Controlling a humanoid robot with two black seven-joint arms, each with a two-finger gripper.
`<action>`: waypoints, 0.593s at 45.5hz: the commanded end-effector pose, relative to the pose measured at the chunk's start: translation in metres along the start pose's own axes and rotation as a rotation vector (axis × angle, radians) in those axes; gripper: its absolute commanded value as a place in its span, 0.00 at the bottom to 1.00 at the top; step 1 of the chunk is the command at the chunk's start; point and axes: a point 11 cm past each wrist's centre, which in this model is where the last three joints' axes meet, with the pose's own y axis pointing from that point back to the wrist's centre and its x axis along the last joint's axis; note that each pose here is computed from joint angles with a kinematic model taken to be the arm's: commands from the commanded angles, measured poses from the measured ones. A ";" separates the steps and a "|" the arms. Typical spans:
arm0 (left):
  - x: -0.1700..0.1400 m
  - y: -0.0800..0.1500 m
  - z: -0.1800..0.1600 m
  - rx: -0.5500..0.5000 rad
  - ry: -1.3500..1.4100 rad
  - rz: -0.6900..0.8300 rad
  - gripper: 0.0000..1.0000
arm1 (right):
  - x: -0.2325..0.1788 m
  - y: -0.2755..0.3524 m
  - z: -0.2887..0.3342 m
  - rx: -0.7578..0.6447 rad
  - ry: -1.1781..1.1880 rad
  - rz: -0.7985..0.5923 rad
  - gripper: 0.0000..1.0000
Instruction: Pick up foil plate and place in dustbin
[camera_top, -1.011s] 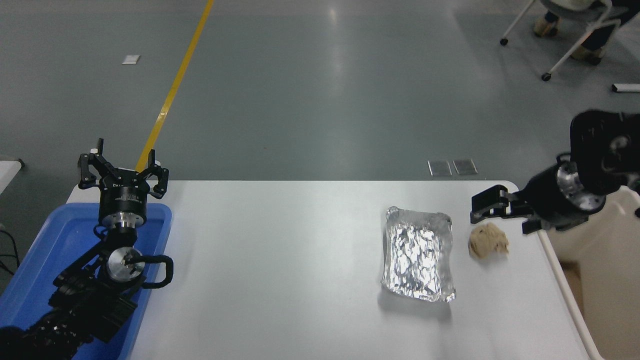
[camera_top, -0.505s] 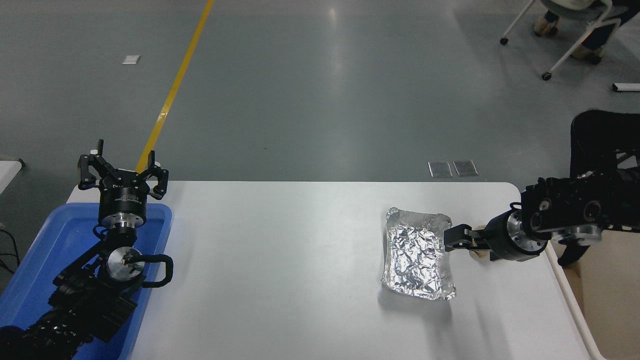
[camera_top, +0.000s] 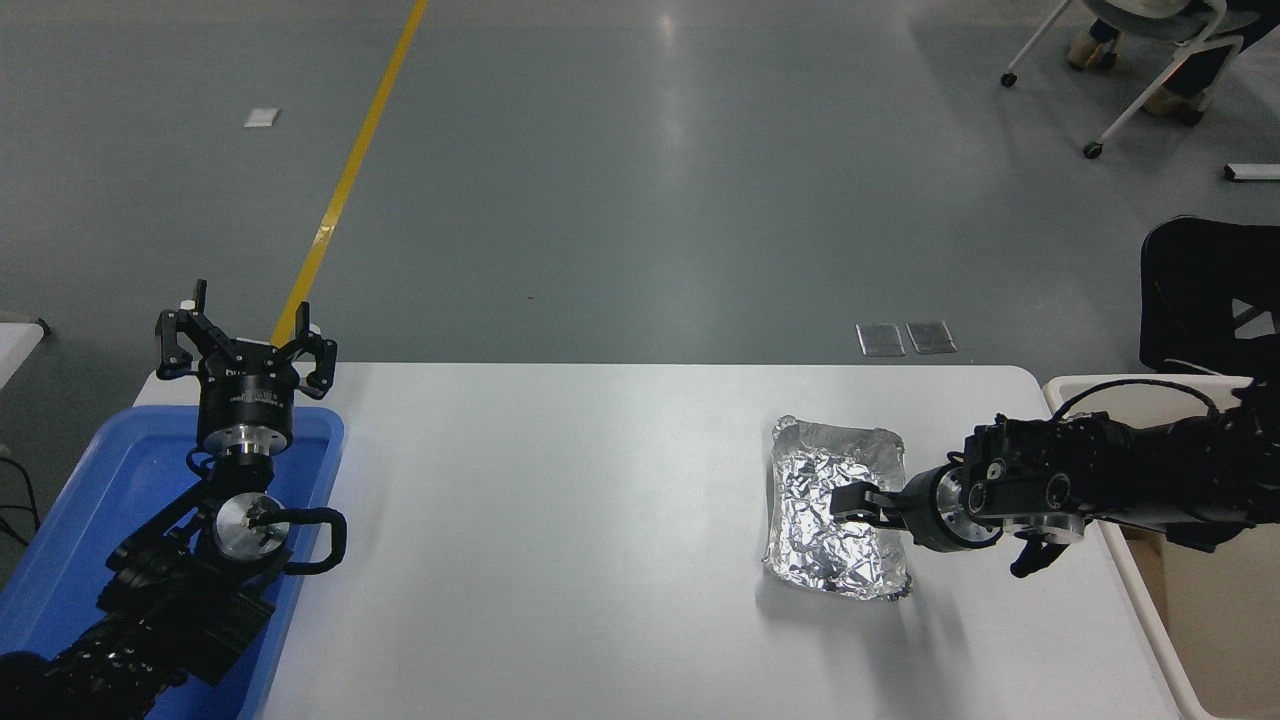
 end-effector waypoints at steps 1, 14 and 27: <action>0.000 0.000 0.000 0.000 0.001 -0.001 0.99 | 0.002 -0.020 -0.002 -0.009 0.014 0.050 0.86; 0.000 0.000 0.000 0.000 0.000 0.000 0.99 | 0.008 -0.020 0.002 -0.023 0.034 0.059 0.00; 0.000 0.000 0.000 0.000 0.001 -0.001 0.99 | 0.011 -0.019 0.002 -0.026 0.037 0.063 0.00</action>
